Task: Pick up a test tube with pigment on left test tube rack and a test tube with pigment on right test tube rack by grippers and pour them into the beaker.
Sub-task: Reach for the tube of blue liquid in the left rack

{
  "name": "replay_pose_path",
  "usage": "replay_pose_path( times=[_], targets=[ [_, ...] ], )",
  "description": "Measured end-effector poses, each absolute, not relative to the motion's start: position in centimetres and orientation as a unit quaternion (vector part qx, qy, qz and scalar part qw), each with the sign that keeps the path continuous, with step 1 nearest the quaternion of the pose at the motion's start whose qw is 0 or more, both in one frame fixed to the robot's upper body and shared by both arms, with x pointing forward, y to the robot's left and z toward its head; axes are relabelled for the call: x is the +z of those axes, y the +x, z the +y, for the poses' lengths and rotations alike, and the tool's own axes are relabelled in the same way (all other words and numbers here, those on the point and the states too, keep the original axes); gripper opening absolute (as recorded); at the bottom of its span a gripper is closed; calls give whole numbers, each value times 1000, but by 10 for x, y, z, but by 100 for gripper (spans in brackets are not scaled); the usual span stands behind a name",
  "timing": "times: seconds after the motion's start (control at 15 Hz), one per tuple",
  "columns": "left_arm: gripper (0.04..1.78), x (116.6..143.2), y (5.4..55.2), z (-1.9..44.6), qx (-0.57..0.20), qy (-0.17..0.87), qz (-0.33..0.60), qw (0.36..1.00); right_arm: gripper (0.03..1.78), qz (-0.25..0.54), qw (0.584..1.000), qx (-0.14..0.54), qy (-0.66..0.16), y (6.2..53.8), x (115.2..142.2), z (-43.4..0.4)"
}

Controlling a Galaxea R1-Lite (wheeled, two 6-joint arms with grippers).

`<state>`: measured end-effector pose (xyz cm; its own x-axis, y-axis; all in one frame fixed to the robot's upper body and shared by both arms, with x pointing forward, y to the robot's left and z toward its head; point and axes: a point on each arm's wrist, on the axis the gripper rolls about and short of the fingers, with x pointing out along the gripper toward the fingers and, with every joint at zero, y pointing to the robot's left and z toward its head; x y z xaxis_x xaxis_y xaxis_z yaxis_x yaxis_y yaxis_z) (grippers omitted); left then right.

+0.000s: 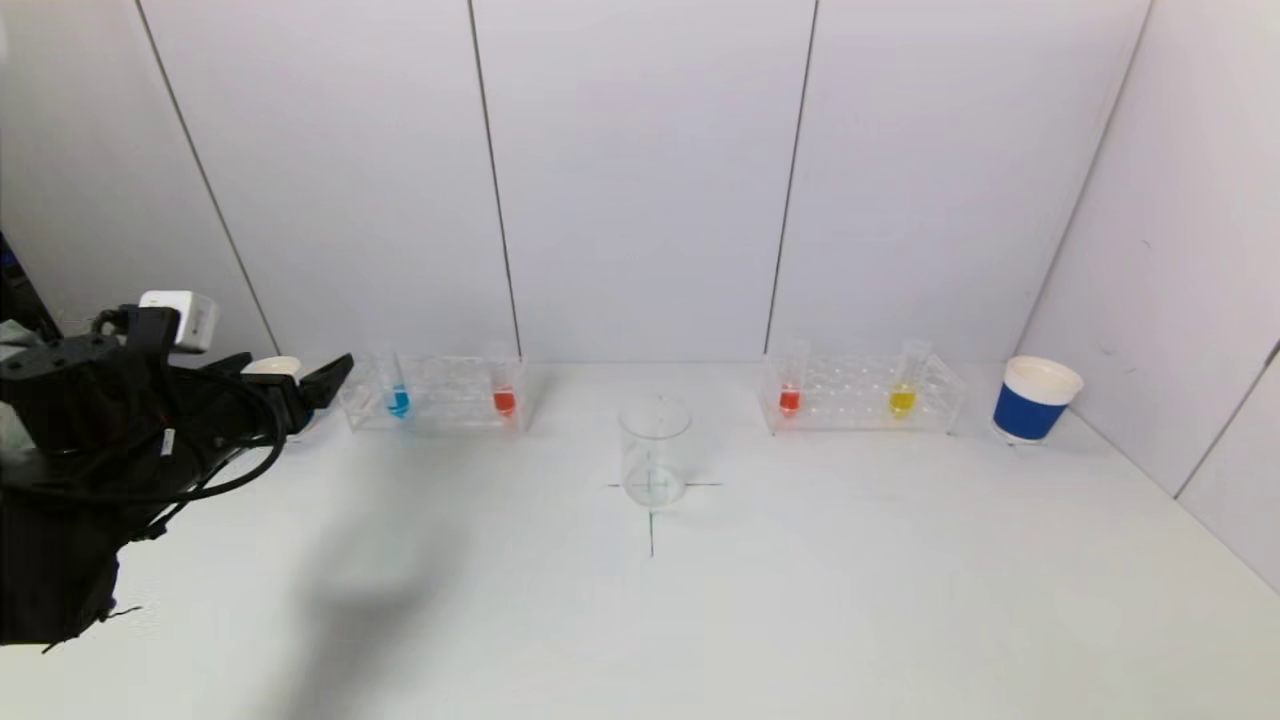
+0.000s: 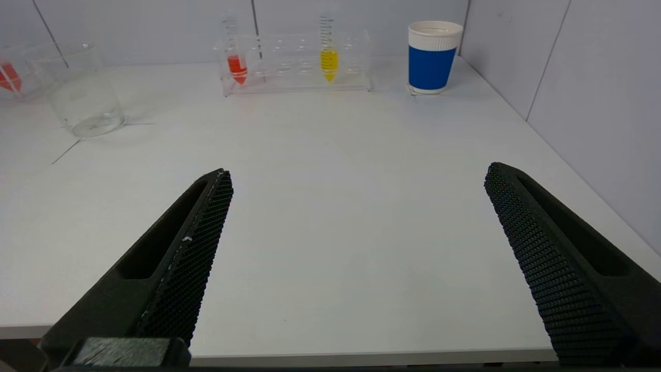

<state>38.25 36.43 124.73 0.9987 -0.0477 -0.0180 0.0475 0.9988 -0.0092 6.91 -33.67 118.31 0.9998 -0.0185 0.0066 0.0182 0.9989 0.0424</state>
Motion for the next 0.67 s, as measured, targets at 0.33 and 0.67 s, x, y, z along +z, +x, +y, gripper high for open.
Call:
replay_pose_path(
  times=[0.33, 0.67],
  targets=[
    [176, 1209, 428, 383, -35, -3, 3, 999, 177, -3, 1000, -9, 21, 69, 1183, -337],
    [176, 1182, 457, 389, -34, -5, 15, 999, 177, -3, 1000, -9, 21, 69, 1183, -337]
  ],
)
